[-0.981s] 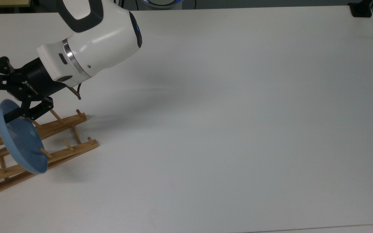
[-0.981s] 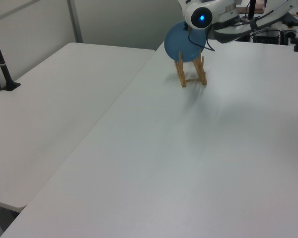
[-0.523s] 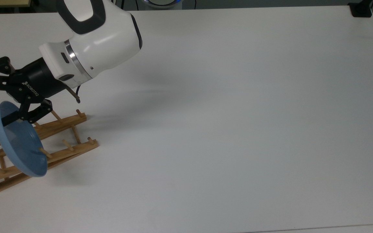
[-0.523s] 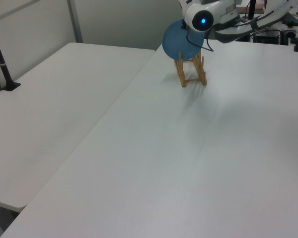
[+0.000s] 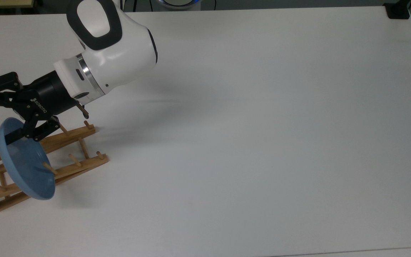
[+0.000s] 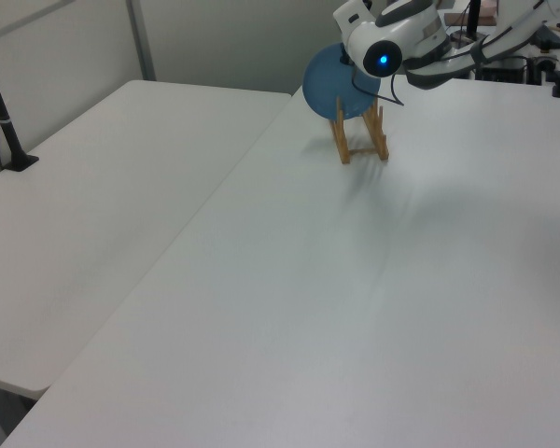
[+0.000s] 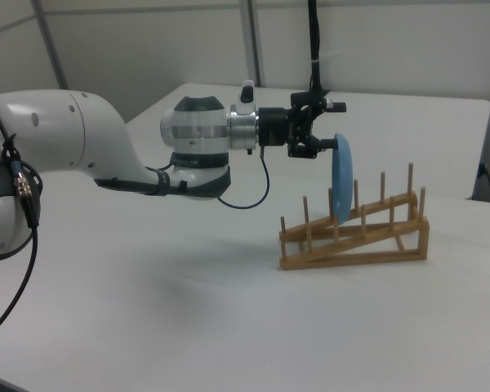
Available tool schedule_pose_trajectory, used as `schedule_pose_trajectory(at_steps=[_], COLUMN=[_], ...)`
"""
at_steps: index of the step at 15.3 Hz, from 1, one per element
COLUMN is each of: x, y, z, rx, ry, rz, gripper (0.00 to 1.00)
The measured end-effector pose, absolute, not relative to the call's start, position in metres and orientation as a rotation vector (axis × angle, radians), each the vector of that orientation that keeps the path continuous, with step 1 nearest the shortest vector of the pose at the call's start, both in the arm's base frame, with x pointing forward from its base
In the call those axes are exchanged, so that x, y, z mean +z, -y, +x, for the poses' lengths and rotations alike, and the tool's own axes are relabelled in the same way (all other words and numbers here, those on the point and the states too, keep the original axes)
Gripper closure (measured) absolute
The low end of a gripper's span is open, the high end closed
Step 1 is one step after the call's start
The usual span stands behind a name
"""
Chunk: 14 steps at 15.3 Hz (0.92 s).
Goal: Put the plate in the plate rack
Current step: 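Lower the plate edge into the rack slot and settle it, then open the gripper to release the plate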
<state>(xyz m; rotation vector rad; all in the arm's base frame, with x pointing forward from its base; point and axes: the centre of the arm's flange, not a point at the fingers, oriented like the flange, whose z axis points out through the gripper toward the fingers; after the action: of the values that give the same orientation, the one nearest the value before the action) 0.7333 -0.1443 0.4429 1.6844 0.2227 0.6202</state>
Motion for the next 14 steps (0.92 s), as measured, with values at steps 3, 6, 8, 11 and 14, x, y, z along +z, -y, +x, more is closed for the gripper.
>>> schedule_pose_trajectory(at_steps=[3, 6, 8, 11, 14], x=[0.436, 0.428, 0.421, 0.408, 0.408], y=[0.142, 0.133, 0.127, 0.121, 0.103], z=[0.732, 0.732, 0.731, 0.73, 0.733], rx=[0.615, 0.634, 0.656, 0.677, 0.714], ry=[-0.23, -0.227, -0.212, -0.195, -0.177], rz=[1.691, 1.706, 1.721, 1.746, 1.783], gripper=[0.0, 0.0, 0.0, 0.0, 0.0])
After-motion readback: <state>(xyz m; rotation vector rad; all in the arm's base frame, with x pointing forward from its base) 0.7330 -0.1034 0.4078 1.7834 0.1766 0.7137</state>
